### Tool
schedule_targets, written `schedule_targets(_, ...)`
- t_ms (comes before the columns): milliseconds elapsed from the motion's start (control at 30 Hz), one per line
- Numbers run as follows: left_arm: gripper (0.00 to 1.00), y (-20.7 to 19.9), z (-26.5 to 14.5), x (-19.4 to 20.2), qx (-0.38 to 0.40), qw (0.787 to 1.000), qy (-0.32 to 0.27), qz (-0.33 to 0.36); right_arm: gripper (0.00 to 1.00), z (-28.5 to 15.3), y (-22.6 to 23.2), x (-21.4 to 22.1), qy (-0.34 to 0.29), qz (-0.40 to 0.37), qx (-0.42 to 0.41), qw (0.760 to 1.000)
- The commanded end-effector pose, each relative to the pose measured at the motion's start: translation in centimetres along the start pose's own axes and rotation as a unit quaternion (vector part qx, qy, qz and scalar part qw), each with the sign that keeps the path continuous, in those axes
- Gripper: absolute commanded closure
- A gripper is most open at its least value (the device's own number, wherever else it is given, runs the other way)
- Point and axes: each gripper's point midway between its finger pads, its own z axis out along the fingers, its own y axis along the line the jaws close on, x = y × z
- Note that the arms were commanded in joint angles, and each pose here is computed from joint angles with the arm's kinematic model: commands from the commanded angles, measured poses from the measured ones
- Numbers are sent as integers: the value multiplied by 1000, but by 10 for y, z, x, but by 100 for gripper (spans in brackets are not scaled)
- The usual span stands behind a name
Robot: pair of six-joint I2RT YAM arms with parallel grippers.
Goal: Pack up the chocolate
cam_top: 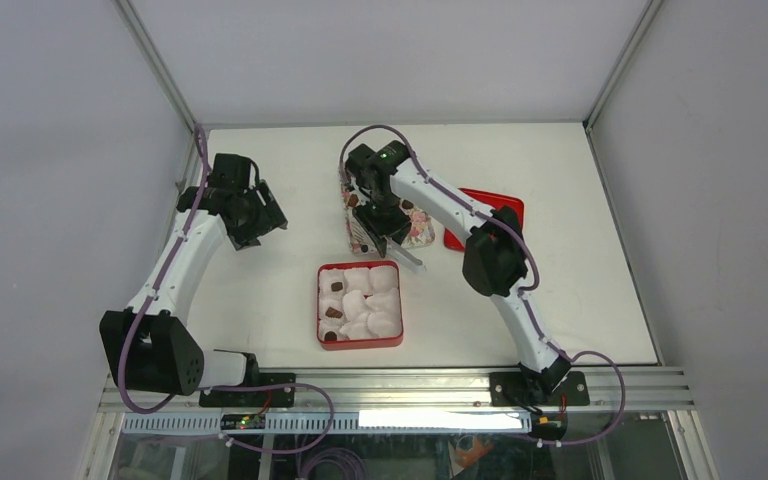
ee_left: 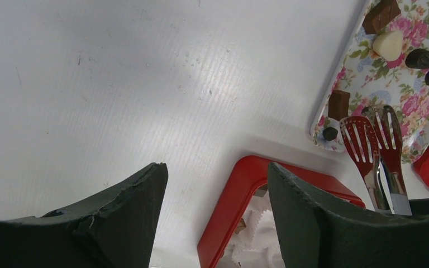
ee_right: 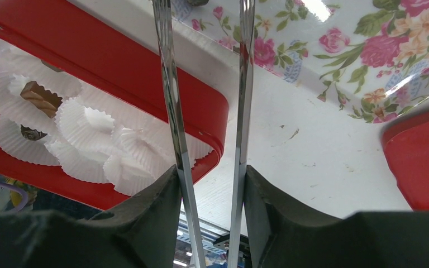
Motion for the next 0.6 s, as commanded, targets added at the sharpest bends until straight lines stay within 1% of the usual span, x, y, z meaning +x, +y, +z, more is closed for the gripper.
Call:
schedule_targets(0,32,-3,-8,-5,17,1000,-16,6,56,-15,3,-3,-13,-18,-13,1000)
schedule_targets(367,33,-6,-6,-3,23,1000,-9,5,57,6,-6,-16,0,-16,9,1000)
schedule_targets(400,32,-6,-7,-2,25,1000,-9,5,59,6,-6,-17,-1,-15,8,1000)
schedule_targets(467,33,-7,-7,-3,28,1000,-10,5,68,8,-7,-17,0,-16,10,1000)
schedule_targets(567,33,-9,-8,-3,34,999,-11,8,72,8,-7,-15,1,-17,11,1000)
